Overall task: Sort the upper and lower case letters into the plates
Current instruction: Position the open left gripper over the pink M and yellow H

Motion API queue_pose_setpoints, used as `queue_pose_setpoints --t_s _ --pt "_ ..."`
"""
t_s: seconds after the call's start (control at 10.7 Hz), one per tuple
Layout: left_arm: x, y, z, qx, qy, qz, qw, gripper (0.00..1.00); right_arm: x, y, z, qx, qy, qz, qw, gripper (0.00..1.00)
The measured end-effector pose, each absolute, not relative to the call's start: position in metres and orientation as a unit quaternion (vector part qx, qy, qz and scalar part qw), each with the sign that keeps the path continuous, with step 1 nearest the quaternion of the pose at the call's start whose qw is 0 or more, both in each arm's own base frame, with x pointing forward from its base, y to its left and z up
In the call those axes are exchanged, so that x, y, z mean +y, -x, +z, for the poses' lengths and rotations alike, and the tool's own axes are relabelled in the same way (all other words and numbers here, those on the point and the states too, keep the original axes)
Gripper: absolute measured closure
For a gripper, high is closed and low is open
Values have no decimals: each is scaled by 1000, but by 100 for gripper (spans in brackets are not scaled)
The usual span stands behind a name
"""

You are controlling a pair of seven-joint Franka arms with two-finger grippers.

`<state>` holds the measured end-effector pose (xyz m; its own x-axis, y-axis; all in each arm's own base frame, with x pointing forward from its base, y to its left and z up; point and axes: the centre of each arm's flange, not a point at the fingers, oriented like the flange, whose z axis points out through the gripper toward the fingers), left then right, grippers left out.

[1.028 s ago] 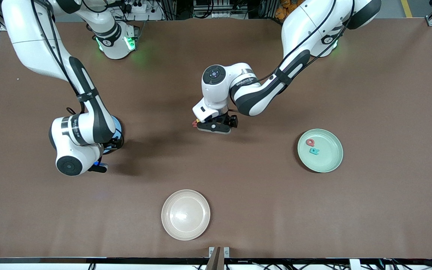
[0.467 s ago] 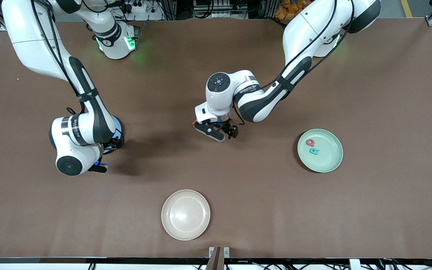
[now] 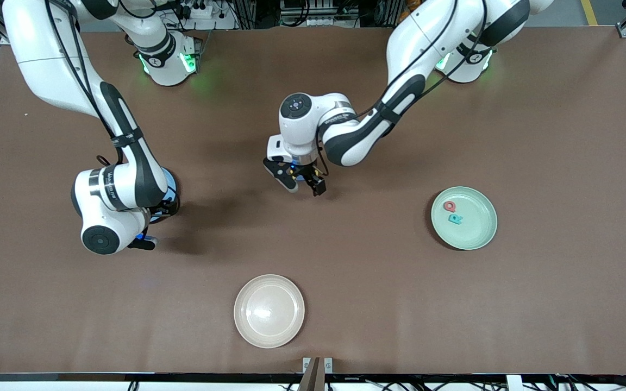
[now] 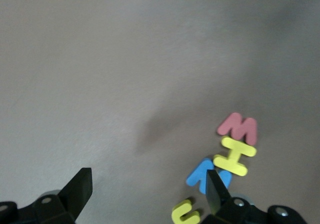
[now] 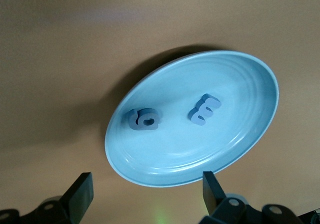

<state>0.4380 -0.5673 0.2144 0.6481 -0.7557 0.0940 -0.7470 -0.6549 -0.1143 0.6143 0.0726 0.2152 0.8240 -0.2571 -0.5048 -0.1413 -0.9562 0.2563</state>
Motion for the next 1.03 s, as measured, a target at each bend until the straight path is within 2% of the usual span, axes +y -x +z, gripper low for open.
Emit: queue_pose_setpoints --t_s 0.47,1.03 --pt "-562 -454 222 417 905 -76 32 0 73 -614 215 -105 -949 -277 104 3" --pt "-556 -467 227 416 907 -70 -1 0 73 -615 215 -105 -950 -277 104 3"
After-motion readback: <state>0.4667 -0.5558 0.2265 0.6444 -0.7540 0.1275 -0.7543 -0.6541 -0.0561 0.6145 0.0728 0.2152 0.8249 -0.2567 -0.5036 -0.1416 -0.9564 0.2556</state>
